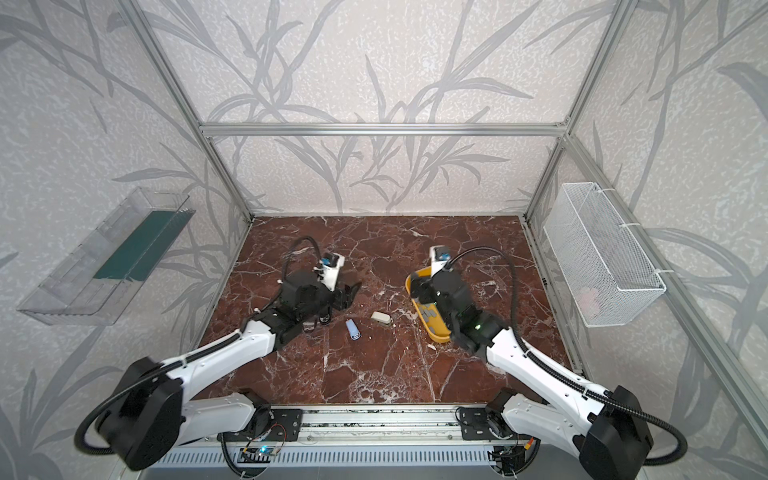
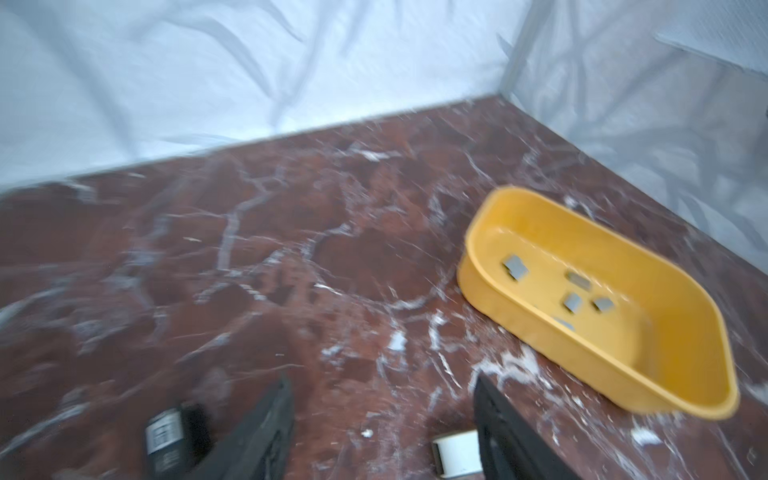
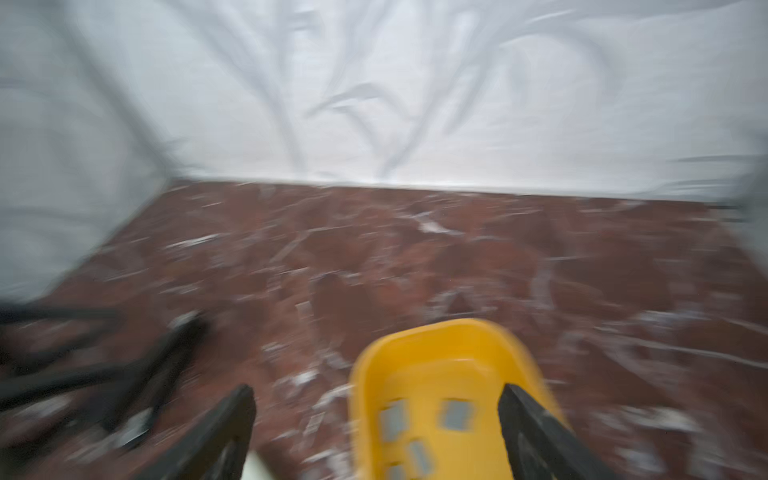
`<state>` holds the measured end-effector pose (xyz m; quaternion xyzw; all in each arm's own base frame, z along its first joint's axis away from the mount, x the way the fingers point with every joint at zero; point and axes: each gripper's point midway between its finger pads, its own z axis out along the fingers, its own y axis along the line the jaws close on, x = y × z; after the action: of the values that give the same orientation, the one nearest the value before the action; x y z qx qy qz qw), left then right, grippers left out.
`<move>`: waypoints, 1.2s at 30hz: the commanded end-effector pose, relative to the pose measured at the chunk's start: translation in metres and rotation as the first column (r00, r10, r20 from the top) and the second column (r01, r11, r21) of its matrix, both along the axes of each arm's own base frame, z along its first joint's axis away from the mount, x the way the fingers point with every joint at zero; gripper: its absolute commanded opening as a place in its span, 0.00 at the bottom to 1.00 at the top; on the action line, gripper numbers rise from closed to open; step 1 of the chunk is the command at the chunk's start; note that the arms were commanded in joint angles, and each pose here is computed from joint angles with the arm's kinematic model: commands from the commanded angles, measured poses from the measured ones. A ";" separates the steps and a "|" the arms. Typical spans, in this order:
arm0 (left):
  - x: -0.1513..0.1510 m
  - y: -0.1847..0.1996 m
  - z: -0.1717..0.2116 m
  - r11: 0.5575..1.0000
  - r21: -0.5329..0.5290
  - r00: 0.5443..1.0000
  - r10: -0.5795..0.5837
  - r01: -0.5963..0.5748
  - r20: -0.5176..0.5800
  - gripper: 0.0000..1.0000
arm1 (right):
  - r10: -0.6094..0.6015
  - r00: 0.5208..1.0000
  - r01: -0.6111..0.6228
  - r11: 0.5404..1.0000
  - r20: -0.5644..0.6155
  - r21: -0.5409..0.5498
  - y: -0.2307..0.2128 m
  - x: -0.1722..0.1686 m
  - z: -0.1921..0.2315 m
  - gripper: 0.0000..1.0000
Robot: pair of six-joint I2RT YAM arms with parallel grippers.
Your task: Load the staples into the stapler
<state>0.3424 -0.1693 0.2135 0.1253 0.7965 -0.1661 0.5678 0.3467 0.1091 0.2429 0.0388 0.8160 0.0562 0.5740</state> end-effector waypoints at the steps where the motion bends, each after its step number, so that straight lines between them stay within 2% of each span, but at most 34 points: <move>1: -0.009 0.118 0.036 0.873 -0.074 0.866 0.487 -0.482 0.110 1.00 | -0.379 0.911 0.373 0.925 -0.161 -0.070 -0.130 -0.003 -0.050 0.95; 2: -0.017 0.141 0.037 0.833 -0.084 0.819 0.554 -0.547 0.150 1.00 | -0.375 0.918 0.374 0.927 -0.127 -0.026 -0.142 0.002 -0.052 0.95; 3: -0.025 0.168 0.037 0.779 -0.081 0.758 0.624 -0.622 0.190 1.00 | -0.378 0.926 0.377 0.925 -0.026 -0.042 -0.153 0.009 -0.051 0.95; 4: -0.035 0.197 0.033 0.705 -0.075 0.680 0.703 -0.705 0.209 1.00 | -0.397 0.917 0.399 0.913 0.046 -0.078 -0.160 0.012 -0.052 0.96; 5: -0.043 0.218 0.027 0.641 -0.059 0.618 0.757 -0.765 0.210 1.00 | -0.417 0.907 0.422 0.898 0.064 -0.124 -0.166 0.013 -0.057 0.96; 6: -0.049 0.236 0.018 0.595 -0.028 0.579 0.791 -0.803 0.200 1.00 | -0.411 0.910 0.412 0.893 0.045 -0.179 -0.168 0.018 -0.066 0.96; 7: -0.052 0.248 0.008 0.574 -0.004 0.562 0.804 -0.819 0.191 1.00 | -0.393 0.919 0.384 0.899 0.000 -0.211 -0.165 0.025 -0.079 0.96; 9: -0.053 0.265 -0.018 0.545 -0.012 0.538 0.830 -0.838 0.144 1.00 | -0.378 0.925 0.364 0.914 -0.046 -0.179 -0.159 0.038 -0.096 0.96; 10: -0.050 0.270 -0.034 0.549 -0.025 0.543 0.832 -0.835 0.114 1.00 | -0.354 0.934 0.345 0.924 -0.034 -0.164 -0.154 0.046 -0.103 0.96; 12: -0.041 0.275 -0.059 0.560 -0.012 0.556 0.825 -0.829 0.105 1.00 | -0.285 0.949 0.259 0.949 -0.134 -0.182 -0.141 0.057 -0.109 0.92; 14: -0.035 0.281 -0.078 0.533 0.018 0.532 0.843 -0.846 0.079 1.00 | -0.261 0.961 0.239 0.952 -0.096 -0.194 -0.136 0.067 -0.106 0.89; 16: -0.016 0.279 -0.088 0.564 0.062 0.567 0.821 -0.824 0.065 1.00 | -0.260 0.960 0.238 0.953 -0.100 -0.187 -0.137 0.059 -0.107 0.89; 18: -0.002 0.267 -0.094 0.630 0.084 0.632 0.775 -0.772 0.000 1.00 | -0.222 0.971 0.202 0.962 -0.093 -0.185 -0.132 0.048 -0.118 0.90; 20: 0.007 0.260 -0.093 0.665 0.058 0.665 0.746 -0.744 -0.018 1.00 | -0.168 0.986 0.162 0.968 -0.019 -0.190 -0.123 0.045 -0.131 0.90; 21: 0.011 0.257 -0.092 0.675 0.029 0.675 0.738 -0.737 -0.010 1.00 | -0.163 0.986 0.163 0.968 0.018 -0.192 -0.121 0.045 -0.133 0.91; 23: 0.017 0.248 -0.090 0.718 -0.019 0.717 0.696 -0.695 0.041 1.00 | -0.119 0.993 0.119 0.971 0.015 -0.206 -0.111 0.052 -0.136 0.92; 25: 0.022 0.251 -0.093 0.716 -0.048 0.709 0.697 -0.697 0.102 1.00 | -0.083 0.997 0.080 0.970 -0.004 -0.230 -0.101 0.055 -0.142 0.93; 27: 0.029 0.233 -0.104 0.788 -0.004 0.787 0.615 -0.616 0.054 1.00 | -0.085 0.996 0.084 0.972 0.007 -0.220 -0.101 0.053 -0.141 0.95; 28: 0.036 0.230 -0.109 0.805 0.028 0.805 0.592 -0.593 0.017 1.00 | -0.074 0.997 0.076 0.972 0.017 -0.222 -0.100 0.053 -0.141 1.00; 30: 0.047 0.218 -0.118 0.851 0.043 0.852 0.524 -0.523 -0.003 0.97 | -0.055 0.998 0.055 0.975 0.006 -0.217 -0.097 0.047 -0.149 0.99; 31: 0.050 0.214 -0.113 0.865 0.022 0.865 0.500 -0.501 0.051 0.96 | -0.033 0.999 0.040 0.975 0.035 -0.218 -0.094 0.047 -0.150 0.99; 32: 0.047 0.214 -0.115 0.865 0.018 0.864 0.500 -0.502 0.052 0.96 | -0.025 0.997 0.041 0.974 0.074 -0.224 -0.093 0.047 -0.147 0.99; 34: 0.043 0.219 -0.117 0.846 0.028 0.846 0.533 -0.533 0.018 0.99 | -0.006 0.998 0.020 0.975 0.065 -0.220 -0.090 0.040 -0.146 0.99; 36: 0.048 0.218 -0.115 0.853 0.025 0.853 0.520 -0.521 0.033 0.99 | 0.007 0.997 0.012 0.975 0.081 -0.224 -0.088 0.043 -0.146 0.99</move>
<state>0.3805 0.0527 0.0813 -0.1055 0.8133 0.0174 0.5719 0.3879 0.0148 0.0905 -0.0050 0.8080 -0.0393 0.5878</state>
